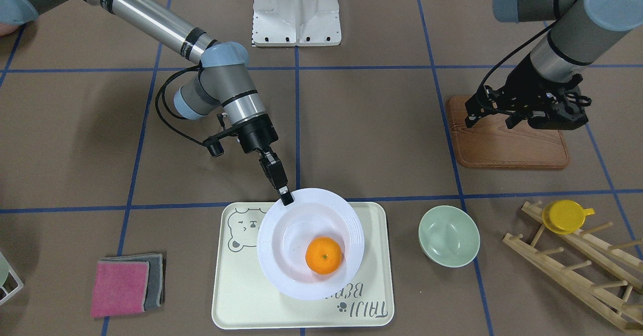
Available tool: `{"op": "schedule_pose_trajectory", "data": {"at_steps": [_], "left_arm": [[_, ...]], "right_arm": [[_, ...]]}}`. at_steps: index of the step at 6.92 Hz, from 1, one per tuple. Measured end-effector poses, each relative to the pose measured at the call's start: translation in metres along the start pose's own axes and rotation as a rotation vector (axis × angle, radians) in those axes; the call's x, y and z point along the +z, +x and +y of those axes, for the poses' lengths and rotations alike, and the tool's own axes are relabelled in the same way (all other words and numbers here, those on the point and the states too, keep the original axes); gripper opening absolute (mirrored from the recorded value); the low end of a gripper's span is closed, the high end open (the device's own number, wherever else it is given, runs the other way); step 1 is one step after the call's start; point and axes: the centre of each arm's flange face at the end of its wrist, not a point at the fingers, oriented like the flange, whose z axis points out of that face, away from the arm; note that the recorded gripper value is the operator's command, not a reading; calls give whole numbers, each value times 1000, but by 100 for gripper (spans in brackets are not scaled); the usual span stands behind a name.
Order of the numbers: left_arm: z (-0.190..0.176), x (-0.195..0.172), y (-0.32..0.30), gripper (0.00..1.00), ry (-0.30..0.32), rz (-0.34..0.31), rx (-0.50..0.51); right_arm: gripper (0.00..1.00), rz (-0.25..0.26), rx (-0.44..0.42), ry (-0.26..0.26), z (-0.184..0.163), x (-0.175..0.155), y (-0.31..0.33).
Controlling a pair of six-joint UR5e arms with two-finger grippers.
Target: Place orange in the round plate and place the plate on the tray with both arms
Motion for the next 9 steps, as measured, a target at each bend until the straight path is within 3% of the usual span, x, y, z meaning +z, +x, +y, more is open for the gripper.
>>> {"op": "schedule_pose_trajectory", "data": {"at_steps": [1, 3, 4, 5, 6, 8, 9], "left_arm": [[0, 0, -1, 97, 0, -1, -1], [-1, -1, -2, 97, 2, -2, -2], [-2, -2, -3, 97, 4, -2, -4], [-2, -3, -4, 97, 6, -3, -5], [-4, -4, -6, 97, 9, -3, -8], [-6, -8, -10, 97, 15, -4, -4], [-5, -8, -22, 97, 17, -13, 33]], "right_arm": [[99, 28, -22, 29, 4, 5, 0], [100, 76, -67, 53, 8, 11, 2], [100, 116, -127, 35, 11, 10, 3], [100, 192, -242, -21, 12, 5, -3], [100, 318, -411, -120, 1, -8, -21], [100, 545, -753, -342, -54, -45, -73], [100, 618, -866, -409, -91, -56, -101]]}}
